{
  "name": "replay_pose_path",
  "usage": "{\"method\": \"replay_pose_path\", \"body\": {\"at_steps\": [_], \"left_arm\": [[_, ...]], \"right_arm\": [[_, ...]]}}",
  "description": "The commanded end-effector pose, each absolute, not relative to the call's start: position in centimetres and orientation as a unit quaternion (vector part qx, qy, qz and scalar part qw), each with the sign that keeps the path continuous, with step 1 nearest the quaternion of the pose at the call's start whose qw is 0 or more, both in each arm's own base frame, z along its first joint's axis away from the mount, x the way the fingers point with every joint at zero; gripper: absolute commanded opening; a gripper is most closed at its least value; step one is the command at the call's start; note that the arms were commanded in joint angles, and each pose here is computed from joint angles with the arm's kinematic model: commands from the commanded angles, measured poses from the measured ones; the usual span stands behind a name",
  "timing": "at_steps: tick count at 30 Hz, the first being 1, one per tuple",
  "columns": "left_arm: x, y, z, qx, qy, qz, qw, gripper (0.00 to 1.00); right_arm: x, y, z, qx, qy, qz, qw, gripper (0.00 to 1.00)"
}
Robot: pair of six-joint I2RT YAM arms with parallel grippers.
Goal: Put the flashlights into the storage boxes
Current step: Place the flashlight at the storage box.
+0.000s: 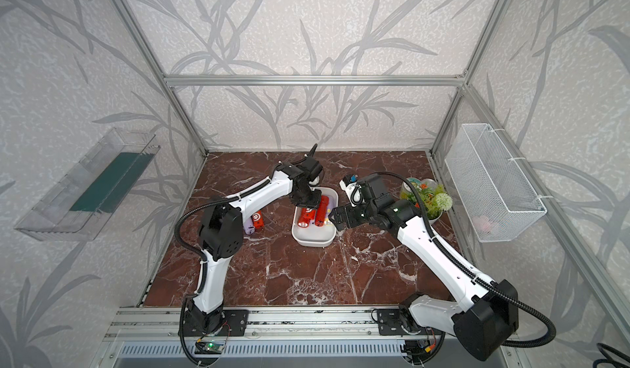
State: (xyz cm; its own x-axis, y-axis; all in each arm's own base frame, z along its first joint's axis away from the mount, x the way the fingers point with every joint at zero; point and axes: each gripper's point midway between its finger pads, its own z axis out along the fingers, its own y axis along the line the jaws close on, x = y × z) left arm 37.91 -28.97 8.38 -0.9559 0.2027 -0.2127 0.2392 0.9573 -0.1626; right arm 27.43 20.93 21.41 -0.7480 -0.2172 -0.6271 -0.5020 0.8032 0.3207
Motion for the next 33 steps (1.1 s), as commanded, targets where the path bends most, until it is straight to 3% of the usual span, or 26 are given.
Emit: {"method": "replay_pose_path", "body": {"at_steps": [1, 10, 15, 24, 29, 33], "left_arm": [[37.5, -28.8, 9.3, 0.111, 0.984, -0.094, 0.105, 0.13], [37.5, -28.6, 8.7, 0.111, 0.985, -0.088, 0.1, 0.15], [37.4, -28.2, 9.8, 0.11, 0.984, -0.083, 0.11, 0.34], [37.8, -27.7, 13.9, 0.112, 0.978, -0.087, 0.151, 0.57], [37.6, -27.4, 15.2, 0.118, 0.978, -0.082, 0.153, 0.57], [37.4, -24.2, 17.5, 0.102, 0.977, -0.03, 0.187, 0.59]], "right_arm": [[27.1, 20.7, 21.4, -0.199, 0.903, 0.245, 0.291, 0.99], [26.9, 20.5, 21.6, -0.198, 0.904, 0.242, 0.293, 0.99], [27.1, 20.7, 21.6, -0.198, 0.903, 0.245, 0.293, 0.99], [27.3, 21.1, 21.8, -0.199, 0.9, 0.253, 0.293, 0.99], [27.2, 21.1, 22.0, -0.2, 0.9, 0.253, 0.295, 0.99], [27.2, 21.2, 22.2, -0.2, 0.898, 0.257, 0.294, 0.99]]}}
